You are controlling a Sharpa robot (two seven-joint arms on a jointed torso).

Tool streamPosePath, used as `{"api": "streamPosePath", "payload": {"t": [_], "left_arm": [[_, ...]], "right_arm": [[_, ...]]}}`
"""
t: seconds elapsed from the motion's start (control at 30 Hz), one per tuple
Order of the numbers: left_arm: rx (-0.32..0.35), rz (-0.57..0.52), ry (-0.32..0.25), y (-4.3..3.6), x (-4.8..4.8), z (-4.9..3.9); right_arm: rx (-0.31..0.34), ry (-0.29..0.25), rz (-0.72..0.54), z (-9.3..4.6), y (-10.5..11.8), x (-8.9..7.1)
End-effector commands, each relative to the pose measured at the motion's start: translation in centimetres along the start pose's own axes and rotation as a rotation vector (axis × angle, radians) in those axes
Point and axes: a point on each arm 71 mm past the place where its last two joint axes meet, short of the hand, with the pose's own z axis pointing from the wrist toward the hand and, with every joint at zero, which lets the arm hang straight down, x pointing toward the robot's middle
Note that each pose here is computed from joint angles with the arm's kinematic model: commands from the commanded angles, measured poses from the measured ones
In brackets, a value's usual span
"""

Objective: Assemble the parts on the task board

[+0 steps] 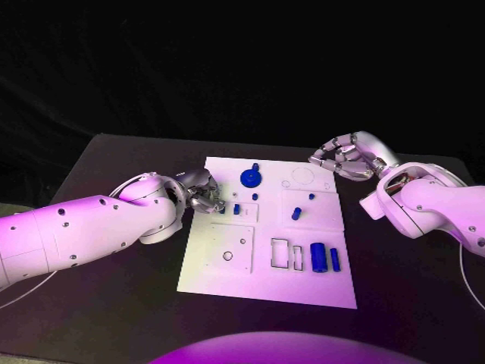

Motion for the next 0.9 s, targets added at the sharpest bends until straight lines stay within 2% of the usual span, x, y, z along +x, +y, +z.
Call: {"api": "streamPosePath", "payload": {"t": [0.03, 0.47, 0.9], "left_arm": [[-0.01, -0.002, 0.041, -0.03, 0.57, 0.02], [-0.017, 0.003, 0.061, -0.05, 0.73, 0.03], [-0.024, -0.001, 0.049, 0.04, 0.62, 0.12]], "right_arm": [[-0.012, 0.004, -0.003, -0.03, 0.09, 0.06], [-0.012, 0.001, -0.005, -0.06, 0.03, -0.03], [-0.012, -0.002, -0.005, -0.07, 0.03, -0.07]]}}
